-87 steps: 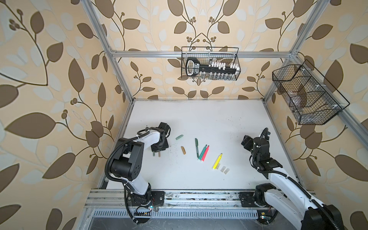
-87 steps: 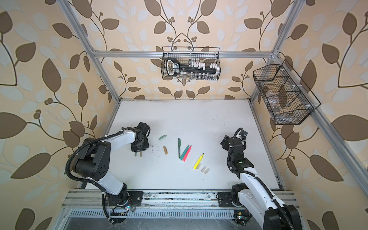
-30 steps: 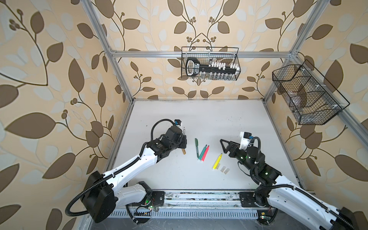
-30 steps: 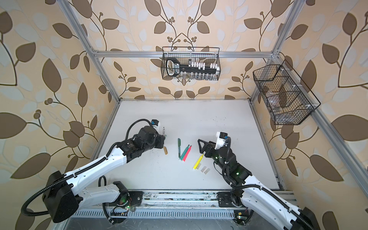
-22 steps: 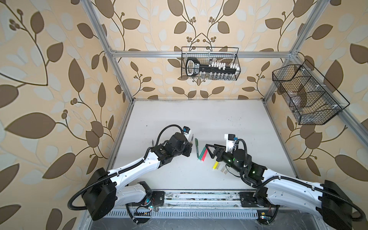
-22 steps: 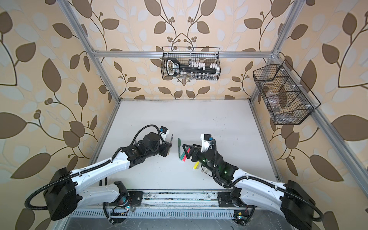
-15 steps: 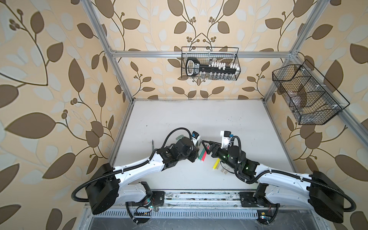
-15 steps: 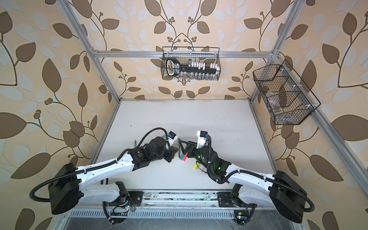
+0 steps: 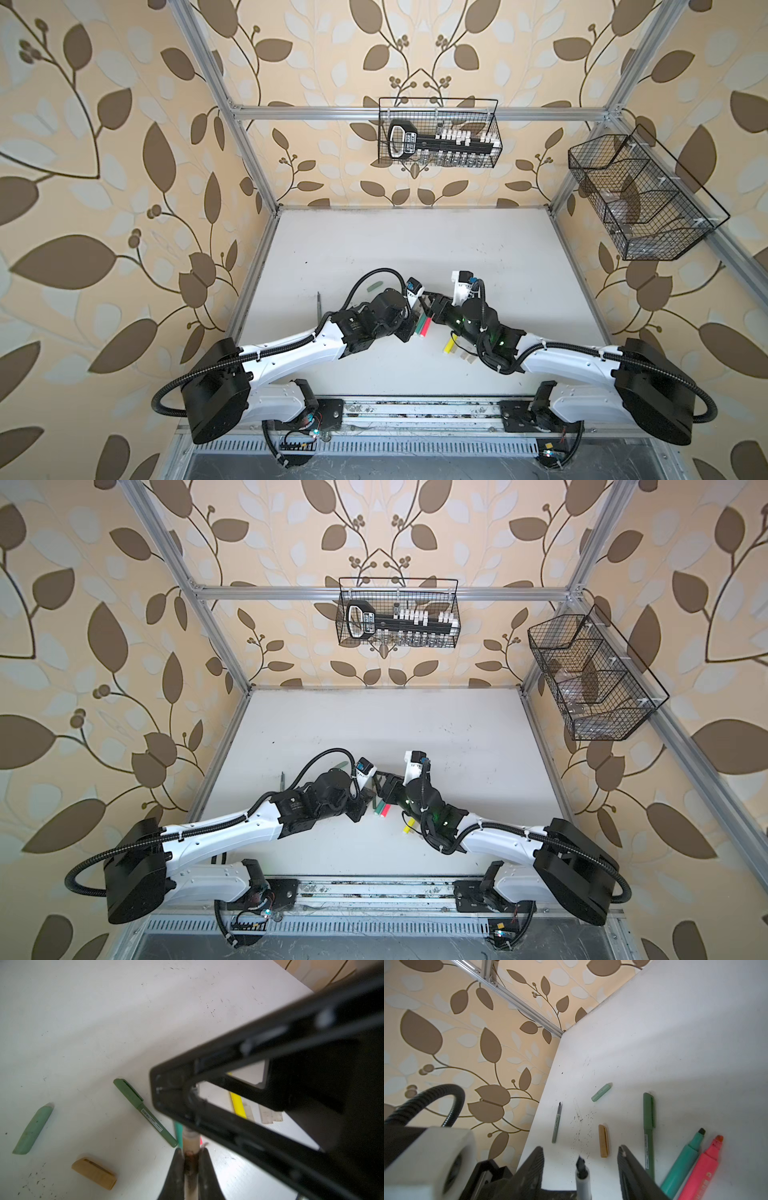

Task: Insert pens into pen caps
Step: Pick up the pen from the middle-left of the table.

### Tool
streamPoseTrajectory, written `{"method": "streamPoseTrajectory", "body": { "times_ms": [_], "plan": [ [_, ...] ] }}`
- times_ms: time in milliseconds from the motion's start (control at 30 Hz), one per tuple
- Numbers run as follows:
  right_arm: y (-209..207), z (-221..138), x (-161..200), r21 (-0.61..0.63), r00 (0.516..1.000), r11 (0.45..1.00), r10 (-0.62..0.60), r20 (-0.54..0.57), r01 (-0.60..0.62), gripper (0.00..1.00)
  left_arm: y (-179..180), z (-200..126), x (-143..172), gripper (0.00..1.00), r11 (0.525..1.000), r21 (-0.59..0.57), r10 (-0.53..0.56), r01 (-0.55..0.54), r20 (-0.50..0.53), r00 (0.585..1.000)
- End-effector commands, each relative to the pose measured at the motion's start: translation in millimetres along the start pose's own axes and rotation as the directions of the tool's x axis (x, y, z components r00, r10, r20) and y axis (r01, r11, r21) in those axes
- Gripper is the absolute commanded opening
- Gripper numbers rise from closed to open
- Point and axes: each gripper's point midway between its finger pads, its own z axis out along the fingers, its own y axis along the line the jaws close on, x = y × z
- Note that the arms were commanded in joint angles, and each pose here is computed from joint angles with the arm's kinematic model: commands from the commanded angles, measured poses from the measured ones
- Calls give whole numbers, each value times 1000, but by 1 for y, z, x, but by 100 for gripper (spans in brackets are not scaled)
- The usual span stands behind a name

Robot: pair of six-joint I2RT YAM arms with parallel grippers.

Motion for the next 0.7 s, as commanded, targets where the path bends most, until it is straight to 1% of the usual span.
{"method": "streamPoseTrajectory", "body": {
  "times_ms": [0, 200, 333, 467, 600, 667],
  "plan": [
    [14, 7, -12, -22, 999, 999, 28, 32, -27, 49, -10, -10, -29, 0, 999, 18, 26, -28, 88, 996],
    [20, 21, 1, -7, 1000, 1000, 7, -3, -7, 40, -11, -11, -29, 0, 999, 21, 33, -35, 86, 996],
    [17, 27, 4, 6, 1000, 1000, 14, -9, -14, 28, -12, -12, -29, 0, 999, 24, 32, -34, 88, 996],
    [14, 26, 4, 15, 1000, 1000, 15, -5, -15, 19, -12, -14, -30, 0, 999, 23, 31, -34, 95, 995],
    [14, 25, 4, 19, 1000, 1000, 20, -4, -20, 5, -13, -17, -31, 0, 999, 29, 30, -33, 101, 994],
    [15, 23, 4, 13, 1000, 1000, 25, -2, -25, 0, -15, -18, -30, 10, 999, 40, 30, -34, 104, 994]
  ]
}}
